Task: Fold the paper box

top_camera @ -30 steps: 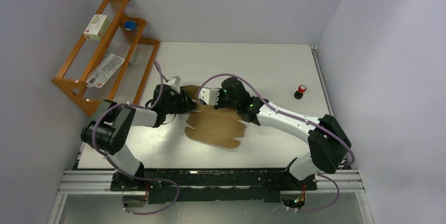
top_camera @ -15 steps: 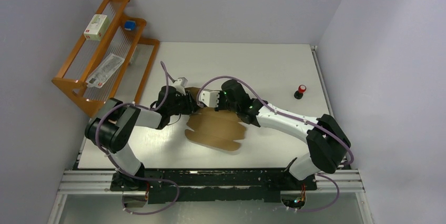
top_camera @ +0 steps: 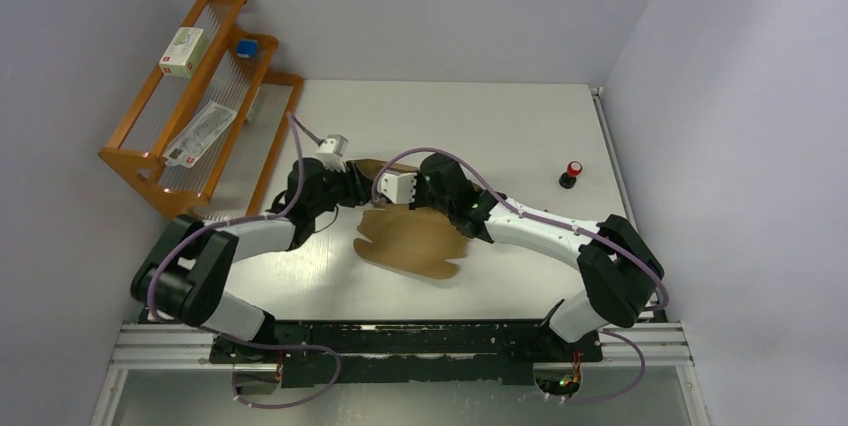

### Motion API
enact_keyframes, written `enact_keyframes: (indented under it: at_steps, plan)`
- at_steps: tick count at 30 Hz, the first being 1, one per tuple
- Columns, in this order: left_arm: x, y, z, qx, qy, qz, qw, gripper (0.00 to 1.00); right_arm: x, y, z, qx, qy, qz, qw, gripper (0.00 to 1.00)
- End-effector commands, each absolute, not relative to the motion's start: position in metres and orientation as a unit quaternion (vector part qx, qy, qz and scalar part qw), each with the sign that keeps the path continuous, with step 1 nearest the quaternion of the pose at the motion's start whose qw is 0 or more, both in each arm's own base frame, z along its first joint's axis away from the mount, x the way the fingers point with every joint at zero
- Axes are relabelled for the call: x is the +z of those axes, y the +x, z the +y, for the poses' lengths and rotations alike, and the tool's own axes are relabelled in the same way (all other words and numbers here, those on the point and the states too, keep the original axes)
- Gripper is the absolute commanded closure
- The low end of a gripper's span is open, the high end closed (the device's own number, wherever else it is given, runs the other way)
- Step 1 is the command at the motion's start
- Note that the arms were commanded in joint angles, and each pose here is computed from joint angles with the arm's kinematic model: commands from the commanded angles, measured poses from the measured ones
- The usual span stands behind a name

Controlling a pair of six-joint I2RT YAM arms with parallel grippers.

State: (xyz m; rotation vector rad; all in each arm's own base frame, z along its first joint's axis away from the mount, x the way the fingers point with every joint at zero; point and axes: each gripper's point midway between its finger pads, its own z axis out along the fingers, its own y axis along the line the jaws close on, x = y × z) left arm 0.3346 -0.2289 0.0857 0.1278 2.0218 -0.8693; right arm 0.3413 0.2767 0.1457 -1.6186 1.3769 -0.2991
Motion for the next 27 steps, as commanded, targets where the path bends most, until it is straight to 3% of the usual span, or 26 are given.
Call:
enact_keyframes:
  at_steps: [1, 7, 13, 27]
  plan:
    - [0.122, 0.361, -0.191, -0.311, 0.019, 0.796, 0.518, 0.56, 0.156, 0.344, 0.279, -0.139, -0.664, 0.546, 0.491, 1.0]
    - [0.143, 0.387, -0.142, -0.268, -0.026, 0.786, 0.556, 0.46, 0.16, 0.345, 0.279, -0.142, -0.666, 0.542, 0.493, 1.0]
    - [0.129, 0.397, -0.123, -0.242, -0.014, 0.798, 0.552, 0.38, 0.16, 0.344, 0.279, -0.141, -0.67, 0.54, 0.49, 1.0]
    - [0.092, 0.406, -0.156, -0.306, 0.079, 0.81, 0.494, 0.4, 0.155, 0.345, 0.277, -0.15, -0.68, 0.537, 0.477, 1.0]
